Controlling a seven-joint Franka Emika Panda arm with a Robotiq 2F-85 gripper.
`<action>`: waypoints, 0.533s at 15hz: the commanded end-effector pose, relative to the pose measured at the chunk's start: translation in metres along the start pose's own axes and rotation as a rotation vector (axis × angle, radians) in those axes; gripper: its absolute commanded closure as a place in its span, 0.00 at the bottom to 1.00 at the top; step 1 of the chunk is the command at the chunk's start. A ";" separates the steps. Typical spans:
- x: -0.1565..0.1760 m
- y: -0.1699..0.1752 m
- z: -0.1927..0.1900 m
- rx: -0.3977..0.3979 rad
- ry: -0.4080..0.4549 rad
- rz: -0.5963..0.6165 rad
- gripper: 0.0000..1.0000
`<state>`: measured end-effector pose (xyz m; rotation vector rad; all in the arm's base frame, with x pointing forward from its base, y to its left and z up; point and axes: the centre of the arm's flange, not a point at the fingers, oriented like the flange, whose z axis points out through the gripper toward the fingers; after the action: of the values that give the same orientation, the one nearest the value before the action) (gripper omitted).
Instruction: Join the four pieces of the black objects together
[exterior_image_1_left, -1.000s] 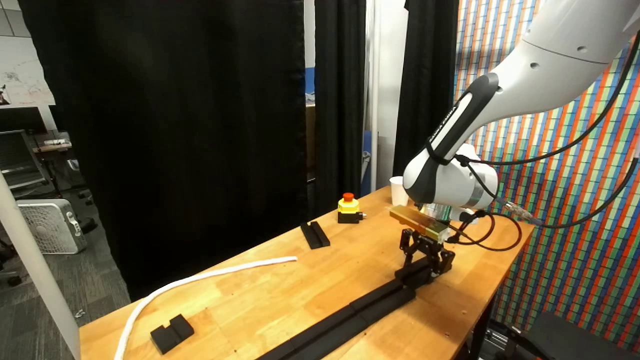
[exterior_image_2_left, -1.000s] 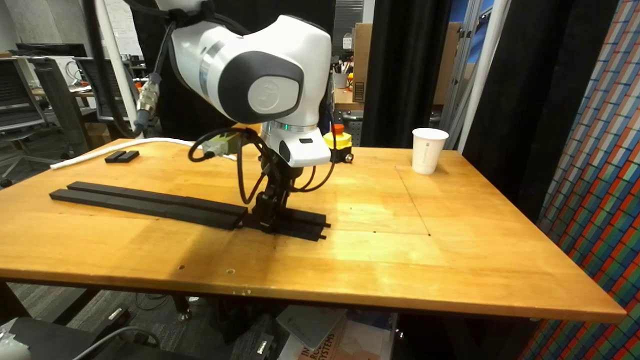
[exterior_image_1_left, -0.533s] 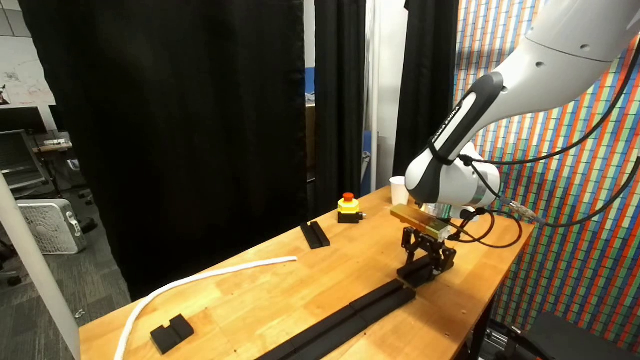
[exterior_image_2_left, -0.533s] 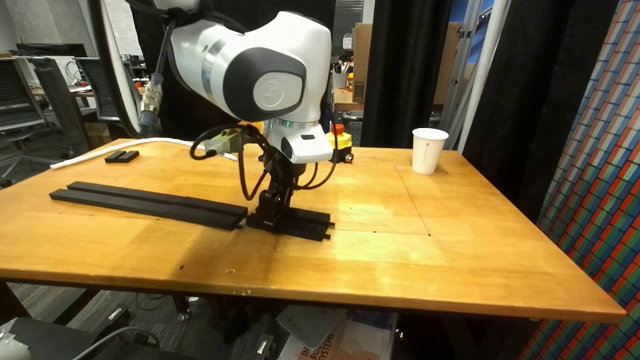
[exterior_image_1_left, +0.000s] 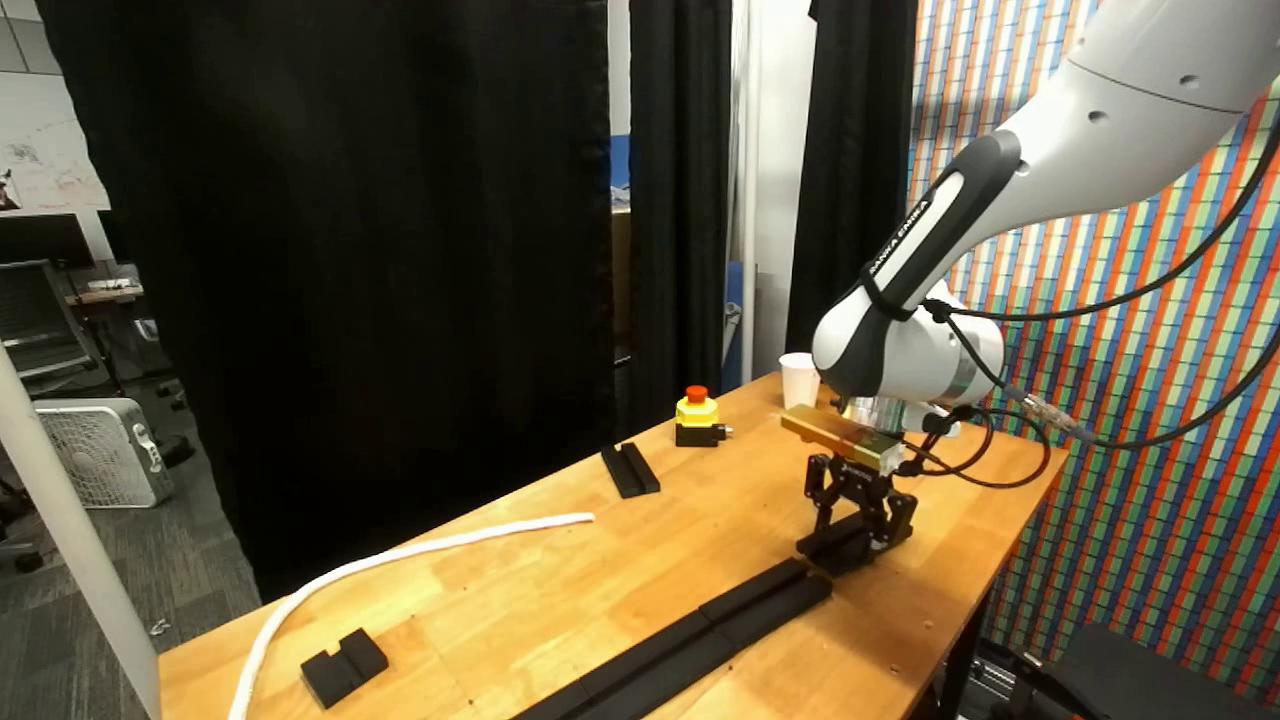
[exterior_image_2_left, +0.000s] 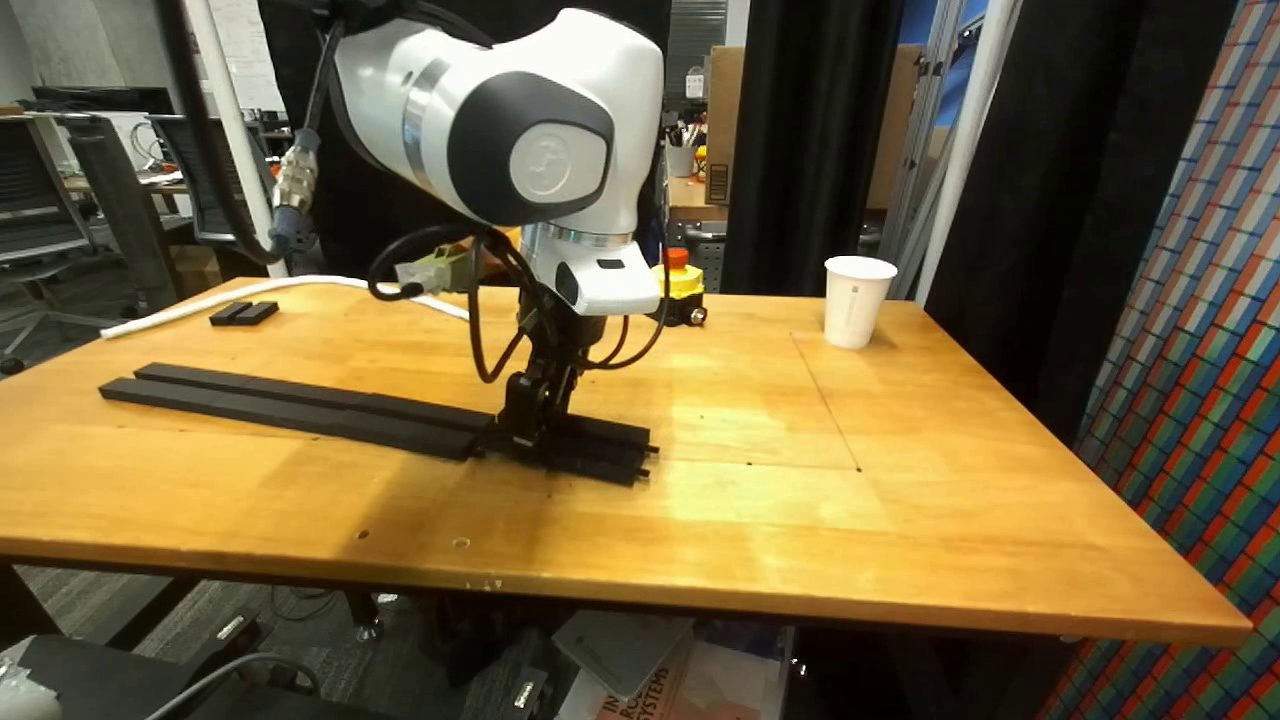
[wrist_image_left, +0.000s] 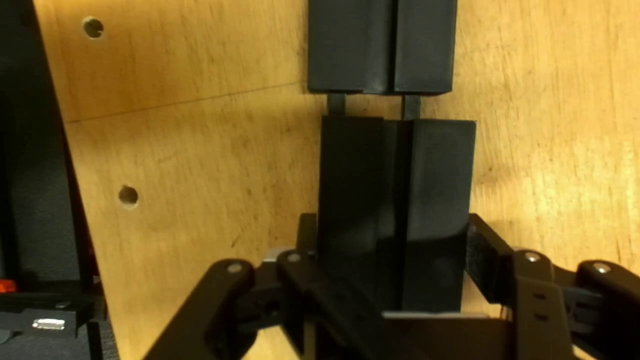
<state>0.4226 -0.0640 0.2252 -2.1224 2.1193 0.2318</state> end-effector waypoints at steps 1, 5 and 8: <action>-0.007 0.004 -0.013 -0.001 -0.018 0.015 0.54; -0.005 -0.002 -0.009 -0.005 -0.020 0.007 0.54; -0.005 -0.004 -0.004 -0.017 -0.030 0.011 0.54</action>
<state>0.4216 -0.0625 0.2259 -2.1222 2.1213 0.2592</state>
